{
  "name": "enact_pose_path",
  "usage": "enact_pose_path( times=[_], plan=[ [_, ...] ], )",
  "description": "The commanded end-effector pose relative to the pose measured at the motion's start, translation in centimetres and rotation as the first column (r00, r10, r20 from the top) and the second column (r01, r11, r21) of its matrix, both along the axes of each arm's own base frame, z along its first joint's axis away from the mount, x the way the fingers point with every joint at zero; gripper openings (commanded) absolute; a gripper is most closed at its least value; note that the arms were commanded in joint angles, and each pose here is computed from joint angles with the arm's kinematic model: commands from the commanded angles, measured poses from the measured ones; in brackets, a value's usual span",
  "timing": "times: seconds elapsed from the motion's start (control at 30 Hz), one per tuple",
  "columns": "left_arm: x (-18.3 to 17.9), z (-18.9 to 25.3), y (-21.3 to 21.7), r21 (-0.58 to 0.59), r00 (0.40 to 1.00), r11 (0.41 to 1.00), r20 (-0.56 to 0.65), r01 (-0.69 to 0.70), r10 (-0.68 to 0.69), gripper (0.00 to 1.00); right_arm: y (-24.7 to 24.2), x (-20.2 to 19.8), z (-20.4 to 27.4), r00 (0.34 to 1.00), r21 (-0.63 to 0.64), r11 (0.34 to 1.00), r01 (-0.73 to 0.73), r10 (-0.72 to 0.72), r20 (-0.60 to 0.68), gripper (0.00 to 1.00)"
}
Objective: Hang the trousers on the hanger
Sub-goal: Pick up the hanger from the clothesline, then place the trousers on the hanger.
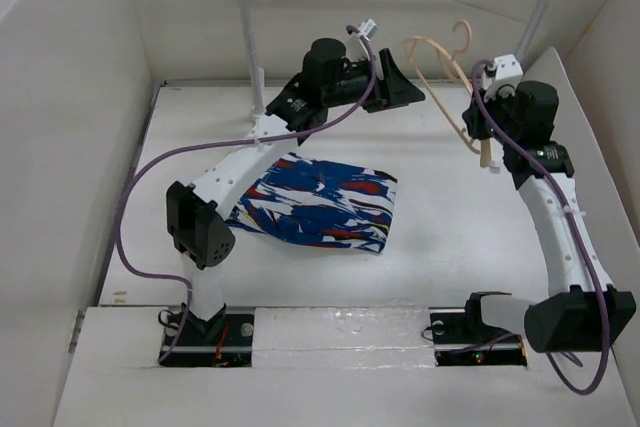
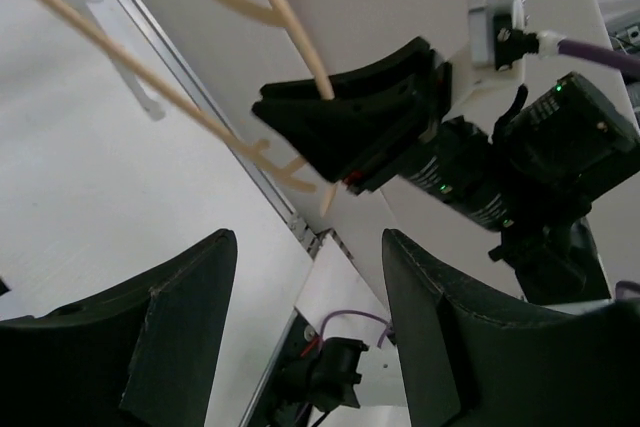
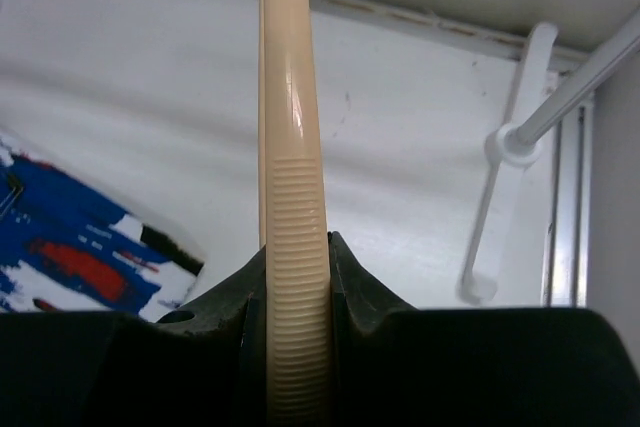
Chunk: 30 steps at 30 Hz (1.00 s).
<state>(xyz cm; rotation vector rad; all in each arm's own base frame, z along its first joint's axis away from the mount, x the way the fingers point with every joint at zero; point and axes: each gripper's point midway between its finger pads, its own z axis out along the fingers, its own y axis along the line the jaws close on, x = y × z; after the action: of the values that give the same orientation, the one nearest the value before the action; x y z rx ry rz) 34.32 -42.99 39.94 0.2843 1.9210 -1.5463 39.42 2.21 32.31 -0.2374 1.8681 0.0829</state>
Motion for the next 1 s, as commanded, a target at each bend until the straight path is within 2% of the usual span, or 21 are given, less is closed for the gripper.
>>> enact_pose_path(
  times=[0.0,0.27,0.57,0.67,0.7,0.8,0.97],
  plan=[
    [-0.5,2.3,-2.1,-0.083,0.999,0.996,0.033,0.024,-0.021,0.56,1.1,-1.6,0.0,0.999,0.016,1.0,-0.009,0.009,0.033,0.0],
    [0.8,-2.0,-5.3,-0.061,0.999,0.998,-0.039,0.025,-0.028,0.57,5.7,-4.3,-3.3,0.997,0.016,0.997,-0.071,0.072,-0.035,0.0],
    [1.4,-5.5,-6.3,-0.027,0.995,1.0,-0.097,0.008,-0.01,0.56,7.0,-5.6,-5.0,0.995,-0.042,0.998,-0.047,0.044,-0.085,0.0],
    [1.3,-6.5,-6.3,-0.027,0.993,1.0,-0.119,0.011,-0.014,0.51,7.1,-6.4,-6.1,0.993,-0.067,0.998,-0.022,0.014,-0.12,0.0],
    [1.2,-7.1,-6.4,-0.027,0.99,1.0,-0.143,0.015,-0.018,0.43,7.2,-6.6,-6.5,0.991,-0.078,0.997,-0.014,0.004,-0.133,0.0],
    [0.7,-7.7,-6.8,-0.033,0.987,0.999,-0.16,0.023,-0.028,0.34,7.4,-7.8,-8.1,0.982,-0.11,0.994,0.014,-0.034,-0.184,0.0],
    [-0.2,-9.8,-7.3,-0.026,0.975,0.999,-0.215,0.047,-0.051,0.32,9.6,-10.2,-11.1,0.966,-0.088,0.995,0.036,-0.058,-0.252,0.0]
  ],
)
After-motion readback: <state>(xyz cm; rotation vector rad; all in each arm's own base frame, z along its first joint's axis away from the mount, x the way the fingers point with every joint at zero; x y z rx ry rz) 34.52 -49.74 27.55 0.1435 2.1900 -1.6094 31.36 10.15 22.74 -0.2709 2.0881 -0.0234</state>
